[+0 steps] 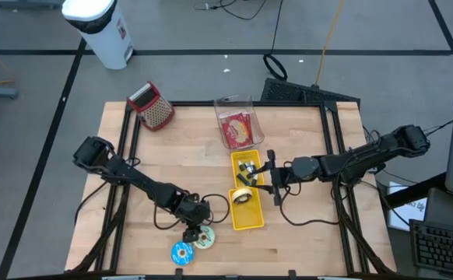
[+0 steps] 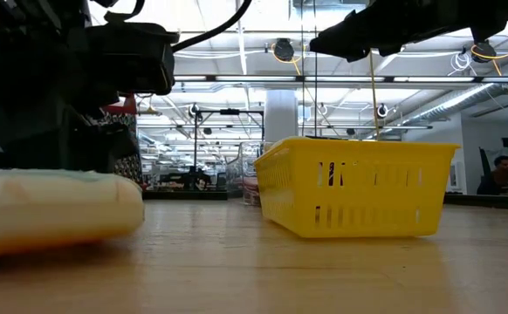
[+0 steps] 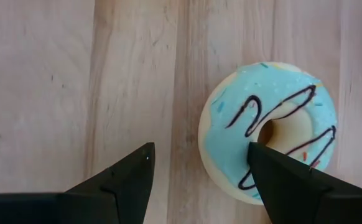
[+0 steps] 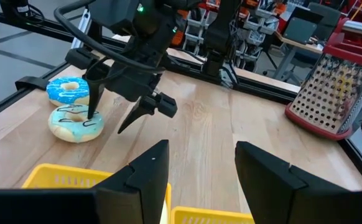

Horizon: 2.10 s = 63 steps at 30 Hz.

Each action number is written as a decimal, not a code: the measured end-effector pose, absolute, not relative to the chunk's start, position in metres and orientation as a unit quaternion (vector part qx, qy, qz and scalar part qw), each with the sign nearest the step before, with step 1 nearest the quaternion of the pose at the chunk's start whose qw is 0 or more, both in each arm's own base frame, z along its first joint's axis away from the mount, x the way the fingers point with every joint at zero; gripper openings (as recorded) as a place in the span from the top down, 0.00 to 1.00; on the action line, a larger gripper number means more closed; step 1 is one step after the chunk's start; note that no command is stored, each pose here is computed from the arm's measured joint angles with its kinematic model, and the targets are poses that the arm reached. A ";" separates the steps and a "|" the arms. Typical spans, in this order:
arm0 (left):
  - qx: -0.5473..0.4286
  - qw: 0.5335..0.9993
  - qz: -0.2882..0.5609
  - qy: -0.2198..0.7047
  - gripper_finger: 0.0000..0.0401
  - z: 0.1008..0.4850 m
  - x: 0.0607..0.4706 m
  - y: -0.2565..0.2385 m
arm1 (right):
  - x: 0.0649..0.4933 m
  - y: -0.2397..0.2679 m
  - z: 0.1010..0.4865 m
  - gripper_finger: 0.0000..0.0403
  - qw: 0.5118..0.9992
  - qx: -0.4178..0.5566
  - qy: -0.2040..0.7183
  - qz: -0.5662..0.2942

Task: Pick & Place Food Item
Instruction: Put the light blue doughnut into the bottom yellow bin

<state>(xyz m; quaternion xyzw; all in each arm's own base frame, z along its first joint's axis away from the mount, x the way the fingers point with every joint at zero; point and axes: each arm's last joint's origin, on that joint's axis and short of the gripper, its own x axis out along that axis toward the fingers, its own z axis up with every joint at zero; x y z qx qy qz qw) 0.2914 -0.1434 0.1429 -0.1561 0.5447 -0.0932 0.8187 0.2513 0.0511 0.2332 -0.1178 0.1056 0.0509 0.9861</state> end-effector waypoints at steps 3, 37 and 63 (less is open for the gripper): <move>-0.152 0.820 -0.102 0.543 0.37 0.143 0.291 -0.144 | 0.251 0.051 0.233 0.57 0.986 -0.118 0.105 0.050; 0.197 0.918 0.200 0.280 0.99 0.247 0.281 -0.090 | 0.278 0.028 0.215 0.51 0.996 0.022 0.071 -0.058; 0.256 0.906 0.213 0.262 0.98 0.257 0.297 -0.059 | 0.333 0.023 0.202 0.25 0.988 0.123 -0.018 -0.088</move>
